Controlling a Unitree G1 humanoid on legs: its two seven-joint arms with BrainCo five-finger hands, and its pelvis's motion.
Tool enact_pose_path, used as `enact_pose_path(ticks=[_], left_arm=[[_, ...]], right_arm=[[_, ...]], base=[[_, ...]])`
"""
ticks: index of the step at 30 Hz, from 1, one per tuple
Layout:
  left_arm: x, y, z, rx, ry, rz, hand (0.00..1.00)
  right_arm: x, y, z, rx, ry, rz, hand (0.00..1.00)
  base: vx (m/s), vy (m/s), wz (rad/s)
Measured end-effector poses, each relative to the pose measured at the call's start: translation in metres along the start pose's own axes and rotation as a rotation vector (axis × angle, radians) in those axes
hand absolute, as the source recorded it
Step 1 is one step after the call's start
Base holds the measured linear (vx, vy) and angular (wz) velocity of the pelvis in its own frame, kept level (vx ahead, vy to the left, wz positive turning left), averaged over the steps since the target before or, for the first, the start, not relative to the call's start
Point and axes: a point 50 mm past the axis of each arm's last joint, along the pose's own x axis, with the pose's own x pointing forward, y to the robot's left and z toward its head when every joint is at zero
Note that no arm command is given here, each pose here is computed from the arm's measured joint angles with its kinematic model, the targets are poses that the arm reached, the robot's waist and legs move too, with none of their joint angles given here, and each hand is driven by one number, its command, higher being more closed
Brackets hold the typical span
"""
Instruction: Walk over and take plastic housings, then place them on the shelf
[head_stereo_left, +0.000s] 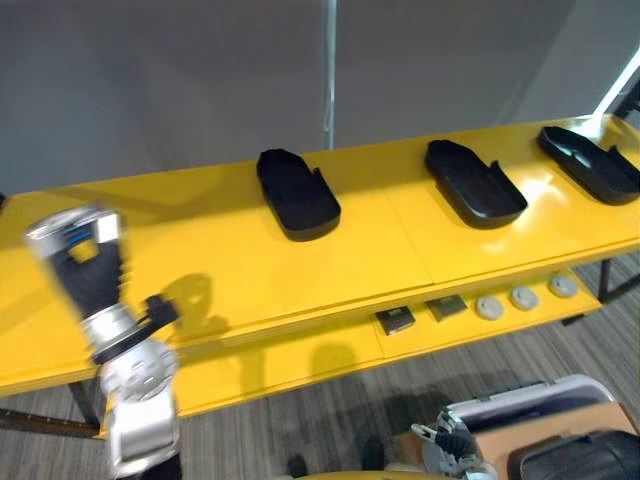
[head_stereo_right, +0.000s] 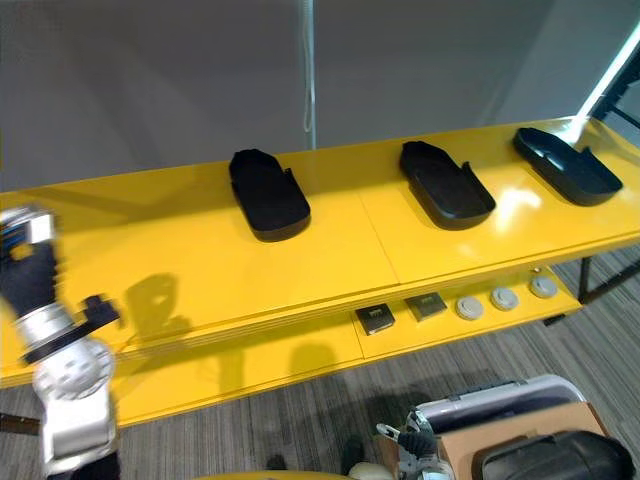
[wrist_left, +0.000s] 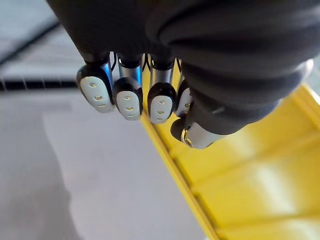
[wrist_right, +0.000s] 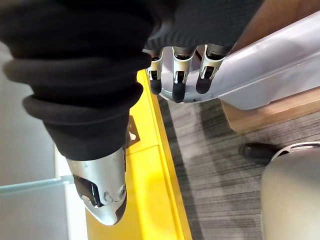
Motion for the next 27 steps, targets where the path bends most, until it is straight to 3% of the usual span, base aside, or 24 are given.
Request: enact_pose_path(ticks=[2,5,10,12,13,19,27], left_arm=[[-0.017,0.028,-0.023,0.087,0.142,0.088,1.0],[-0.049,0.042,-0.049,0.139,0.342,0.076,1.0],[-0.134,0.058,-0.115,0.218,0.862,-0.066,1.0],[-0.174,0.056,-0.133,0.232,1.066,-0.191,1.0],[-0.191,0.055,-0.139,0.224,1.15,-0.228,0.0],[-0.266,0.051,-0.154,0.242,1.503,-0.394,0.0],[-0.276,0.046,-0.163,0.342,1.521,-0.588,0.0]], right_arm=[[-0.001,-0.003,-0.005,0.002,0.022,-0.01,0.0],[0.0,-0.006,-0.004,0.014,0.021,-0.023,0.0],[0.001,0.008,0.01,0.035,-0.034,0.008,0.0],[0.001,0.012,0.014,0.045,-0.044,0.019,0.0],[0.001,0.013,0.013,0.048,-0.04,0.023,0.0],[0.0,0.016,0.003,0.059,0.016,0.033,0.0],[0.001,0.011,-0.007,0.064,0.066,0.003,0.0]], base=[[0.01,0.026,0.3],[-0.01,0.029,0.3],[-0.02,0.01,0.11],[0.0,-0.001,0.03],[0.0,0.0,0.0],[0.0,0.005,-0.06],[0.05,0.002,-0.06]])
